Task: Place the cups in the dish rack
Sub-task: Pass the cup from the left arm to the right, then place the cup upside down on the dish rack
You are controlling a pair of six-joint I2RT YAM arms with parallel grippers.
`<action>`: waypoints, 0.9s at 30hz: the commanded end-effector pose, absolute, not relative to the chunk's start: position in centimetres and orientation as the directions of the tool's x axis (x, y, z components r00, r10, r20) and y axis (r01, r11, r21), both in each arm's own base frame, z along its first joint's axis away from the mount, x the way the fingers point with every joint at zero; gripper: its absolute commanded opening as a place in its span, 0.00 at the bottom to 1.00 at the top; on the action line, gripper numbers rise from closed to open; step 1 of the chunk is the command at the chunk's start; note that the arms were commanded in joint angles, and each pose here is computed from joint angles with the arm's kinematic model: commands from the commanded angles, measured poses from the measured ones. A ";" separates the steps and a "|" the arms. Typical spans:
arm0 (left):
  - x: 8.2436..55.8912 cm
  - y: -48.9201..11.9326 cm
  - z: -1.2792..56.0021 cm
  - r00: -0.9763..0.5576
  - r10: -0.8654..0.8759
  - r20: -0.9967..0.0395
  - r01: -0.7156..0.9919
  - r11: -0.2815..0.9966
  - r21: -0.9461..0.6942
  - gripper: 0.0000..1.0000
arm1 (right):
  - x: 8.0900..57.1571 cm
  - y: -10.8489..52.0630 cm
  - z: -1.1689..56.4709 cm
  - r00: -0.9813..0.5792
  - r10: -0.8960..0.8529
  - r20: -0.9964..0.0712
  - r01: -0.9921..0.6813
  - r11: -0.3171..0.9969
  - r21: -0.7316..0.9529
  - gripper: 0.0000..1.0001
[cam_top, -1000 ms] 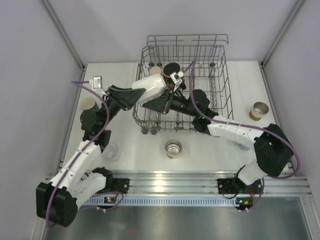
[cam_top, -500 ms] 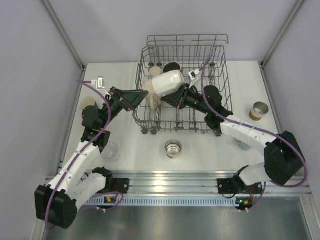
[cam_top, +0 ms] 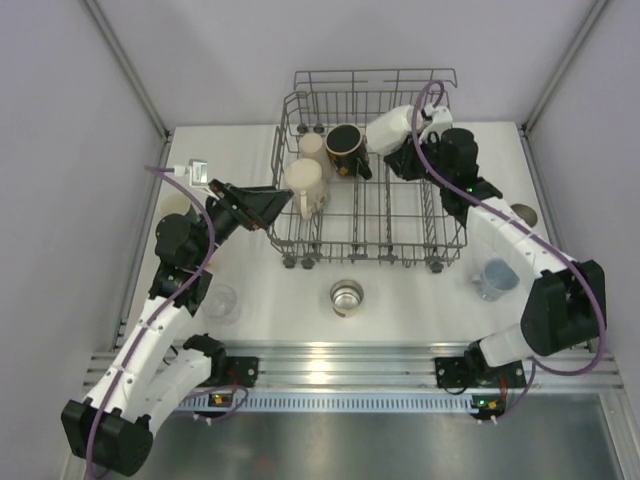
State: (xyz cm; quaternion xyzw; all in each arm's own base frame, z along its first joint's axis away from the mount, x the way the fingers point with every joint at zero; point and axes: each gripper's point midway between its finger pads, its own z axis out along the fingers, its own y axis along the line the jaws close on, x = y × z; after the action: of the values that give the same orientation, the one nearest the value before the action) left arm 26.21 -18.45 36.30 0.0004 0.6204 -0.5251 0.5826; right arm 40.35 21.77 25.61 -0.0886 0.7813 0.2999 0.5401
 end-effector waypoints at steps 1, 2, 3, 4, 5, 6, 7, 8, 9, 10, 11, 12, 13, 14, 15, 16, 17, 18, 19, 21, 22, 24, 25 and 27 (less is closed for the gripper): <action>25.6 -17.8 38.1 -0.254 -0.603 -0.757 0.635 0.486 -0.600 0.98 | 45.3 18.8 32.0 -0.153 0.101 -0.983 -0.487 0.858 0.164 0.00; 25.6 -17.7 38.1 -0.253 -0.604 -0.756 0.635 0.486 -0.600 0.98 | 46.3 17.7 31.7 -0.151 0.084 -0.985 -0.458 0.877 0.145 0.00; 25.5 -17.8 38.1 -0.258 -0.603 -0.755 0.638 0.481 -0.602 0.98 | 47.5 17.5 31.4 -0.148 0.066 -0.987 -0.448 0.885 0.127 0.00; 25.5 -17.9 38.0 -0.260 -0.601 -0.755 0.638 0.480 -0.602 0.98 | 48.3 17.1 31.2 -0.130 0.021 -0.991 -0.442 0.894 0.077 0.00; 25.4 -17.9 38.1 -0.261 -0.598 -0.758 0.641 0.479 -0.599 0.98 | 48.9 16.9 30.8 -0.122 -0.010 -0.992 -0.436 0.899 0.045 0.00; 25.3 -17.9 38.1 -0.255 -0.593 -0.763 0.647 0.482 -0.591 0.98 | 49.6 17.2 30.3 -0.134 -0.027 -0.991 -0.441 0.897 0.035 0.00; 25.5 -17.9 38.1 -0.257 -0.591 -0.765 0.640 0.488 -0.593 0.98 | 50.2 16.9 29.7 -0.113 -0.100 -0.989 -0.448 0.893 -0.040 0.00; 25.5 -17.8 38.2 -0.247 -0.585 -0.772 0.643 0.497 -0.583 0.98 | 50.6 16.8 29.5 -0.113 -0.124 -0.986 -0.445 0.894 -0.062 0.00; 25.6 -17.8 37.9 -0.253 -0.580 -0.775 0.634 0.505 -0.585 0.98 | 51.2 16.8 28.7 -0.127 -0.152 -0.980 -0.448 0.891 -0.080 0.00; 25.6 -17.7 38.0 -0.249 -0.576 -0.778 0.633 0.512 -0.581 0.98 | 51.6 16.6 28.4 -0.116 -0.190 -0.975 -0.452 0.884 -0.118 0.00; 25.7 -17.6 37.9 -0.244 -0.572 -0.783 0.630 0.521 -0.576 0.98 | 51.9 16.5 28.0 -0.121 -0.208 -0.971 -0.452 0.882 -0.133 0.00; 25.7 -17.6 37.8 -0.244 -0.570 -0.784 0.626 0.525 -0.577 0.98 | 52.5 16.5 27.6 -0.126 -0.225 -0.966 -0.452 0.880 -0.146 0.00; 25.9 -17.5 37.7 -0.243 -0.571 -0.784 0.621 0.529 -0.578 0.98 | 52.6 16.3 27.0 -0.139 -0.257 -0.956 -0.459 0.872 -0.168 0.00; 26.0 -17.4 37.6 -0.239 -0.572 -0.785 0.618 0.534 -0.577 0.98 | 53.0 16.2 26.8 -0.140 -0.270 -0.953 -0.457 0.871 -0.180 0.00; 26.1 -17.5 37.6 -0.241 -0.570 -0.786 0.617 0.534 -0.577 0.98 | 53.4 16.2 26.4 -0.136 -0.290 -0.947 -0.461 0.865 -0.198 0.00; 26.2 -17.5 37.6 -0.240 -0.569 -0.786 0.618 0.535 -0.576 0.98 | 53.3 16.2 25.5 -0.161 -0.303 -0.939 -0.466 0.862 -0.198 0.00; 26.3 -17.6 37.5 -0.244 -0.565 -0.788 0.616 0.537 -0.576 0.98 | 53.8 16.0 25.1 -0.170 -0.313 -0.934 -0.461 0.864 -0.205 0.00; 26.5 -17.6 37.4 -0.243 -0.565 -0.788 0.613 0.540 -0.576 0.98 | 54.1 15.9 24.7 -0.173 -0.327 -0.929 -0.461 0.861 -0.217 0.00; 26.4 -17.7 37.5 -0.245 -0.564 -0.789 0.616 0.538 -0.575 0.98 | 54.3 16.0 24.5 -0.175 -0.334 -0.926 -0.462 0.859 -0.223 0.00; 26.6 -17.7 37.2 -0.253 -0.563 -0.787 0.611 0.538 -0.581 0.98 | 55.1 15.9 24.0 -0.178 -0.341 -0.923 -0.453 0.861 -0.231 0.00; 26.7 -17.8 37.1 -0.258 -0.561 -0.787 0.610 0.537 -0.583 0.98 | 55.4 15.8 23.9 -0.178 -0.348 -0.920 -0.453 0.859 -0.238 0.00; 26.8 -17.8 36.9 -0.262 -0.557 -0.788 0.608 0.539 -0.583 0.98 | 56.2 15.8 23.1 -0.192 -0.359 -0.913 -0.454 0.857 -0.241 0.00; 26.8 -17.8 36.8 -0.261 -0.557 -0.789 0.606 0.542 -0.583 0.98 | 56.5 15.7 22.8 -0.198 -0.364 -0.910 -0.453 0.857 -0.244 0.00; 26.9 -17.7 36.6 -0.256 -0.557 -0.790 0.601 0.548 -0.582 0.98 | 56.8 15.8 21.7 -0.218 -0.375 -0.901 -0.462 0.853 -0.244 0.00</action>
State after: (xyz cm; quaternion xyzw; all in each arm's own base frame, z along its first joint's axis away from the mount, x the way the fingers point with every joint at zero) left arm 27.08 -17.97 34.43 0.0056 0.6555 -0.4796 0.5833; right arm 53.70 15.53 15.48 -0.2634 0.8311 0.0553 0.4866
